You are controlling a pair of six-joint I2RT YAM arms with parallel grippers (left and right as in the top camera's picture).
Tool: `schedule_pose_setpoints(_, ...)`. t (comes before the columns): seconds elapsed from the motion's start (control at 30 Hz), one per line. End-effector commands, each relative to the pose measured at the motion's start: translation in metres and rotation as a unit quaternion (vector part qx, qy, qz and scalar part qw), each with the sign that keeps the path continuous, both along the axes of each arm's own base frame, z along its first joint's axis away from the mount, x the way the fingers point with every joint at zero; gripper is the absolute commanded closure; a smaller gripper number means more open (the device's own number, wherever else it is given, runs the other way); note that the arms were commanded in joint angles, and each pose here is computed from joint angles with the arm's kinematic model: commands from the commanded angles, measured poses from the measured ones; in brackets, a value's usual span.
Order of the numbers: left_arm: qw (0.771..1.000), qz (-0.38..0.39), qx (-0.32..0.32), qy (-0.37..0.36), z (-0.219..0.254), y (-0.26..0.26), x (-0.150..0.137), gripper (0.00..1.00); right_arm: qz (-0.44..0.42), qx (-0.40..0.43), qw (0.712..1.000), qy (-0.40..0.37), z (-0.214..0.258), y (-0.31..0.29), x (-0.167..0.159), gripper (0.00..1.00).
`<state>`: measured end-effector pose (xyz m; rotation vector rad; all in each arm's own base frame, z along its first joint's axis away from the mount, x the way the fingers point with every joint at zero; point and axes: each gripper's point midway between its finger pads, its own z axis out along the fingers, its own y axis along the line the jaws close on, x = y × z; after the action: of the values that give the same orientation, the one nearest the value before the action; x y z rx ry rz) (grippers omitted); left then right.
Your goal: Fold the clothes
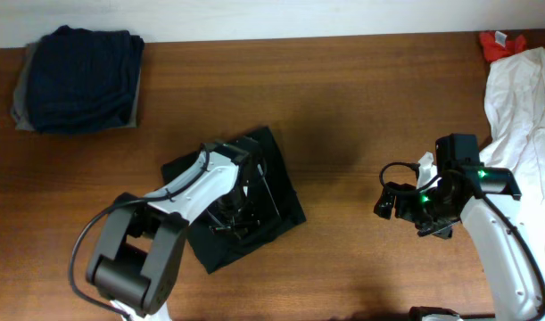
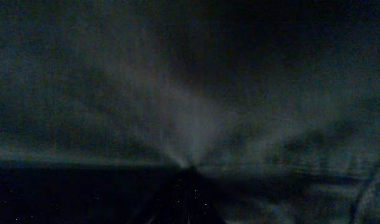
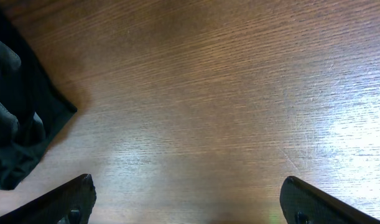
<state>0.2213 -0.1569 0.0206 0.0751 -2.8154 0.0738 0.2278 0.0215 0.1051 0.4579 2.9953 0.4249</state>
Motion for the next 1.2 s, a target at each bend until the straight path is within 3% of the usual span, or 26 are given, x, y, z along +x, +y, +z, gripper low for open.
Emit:
schedule_pose_setpoints(0.0, 0.998, -0.011, -0.011, -0.065, 0.054, 0.002, 0.014, 0.99, 0.000, 0.002, 1.000, -0.006, 0.003, -0.001, 0.003, 0.02)
schedule_pose_setpoints(0.17, 0.991, 0.018, 0.060, -0.116, 0.095, 0.041, 0.005, 0.94, 0.000, 0.002, 1.000, -0.006, 0.003, -0.001, 0.003, 0.02)
schedule_pose_setpoints(0.27, 0.991, 0.018, 0.063, -0.119, 0.097, 0.044, 0.002, 0.94, 0.000, 0.002, 1.000, -0.006, 0.003, -0.001, 0.003, 0.02)
schedule_pose_setpoints(0.47, 0.993, 0.026, 0.037, -0.110, 0.043, 0.035, -0.001, 0.97, 0.000, 0.002, 1.000, -0.006, 0.003, -0.001, 0.003, 0.02)
schedule_pose_setpoints(0.63, 0.995, 0.052, 0.054, -0.070, -0.020, 0.046, -0.031, 0.98, 0.000, 0.002, 1.000, -0.006, 0.003, -0.001, 0.003, 0.02)
schedule_pose_setpoints(0.73, 0.996, 0.051, 0.051, -0.061, -0.026, 0.046, -0.037, 0.99, 0.000, 0.002, 1.000, -0.006, 0.003, -0.001, 0.003, 0.02)
schedule_pose_setpoints(0.93, 0.998, 0.021, -0.018, -0.054, -0.004, 0.008, -0.039, 1.00, 0.000, 0.002, 1.000, -0.006, 0.003, -0.001, 0.003, 0.02)
schedule_pose_setpoints(1.03, 0.996, -0.005, -0.036, -0.083, 0.027, -0.009, -0.034, 0.99, 0.000, 0.002, 1.000, -0.006, 0.003, -0.001, 0.003, 0.02)
schedule_pose_setpoints(1.17, 0.983, -0.024, -0.039, -0.179, 0.077, -0.014, -0.013, 0.99, 0.000, 0.002, 1.000, -0.006, 0.003, -0.001, 0.003, 0.02)
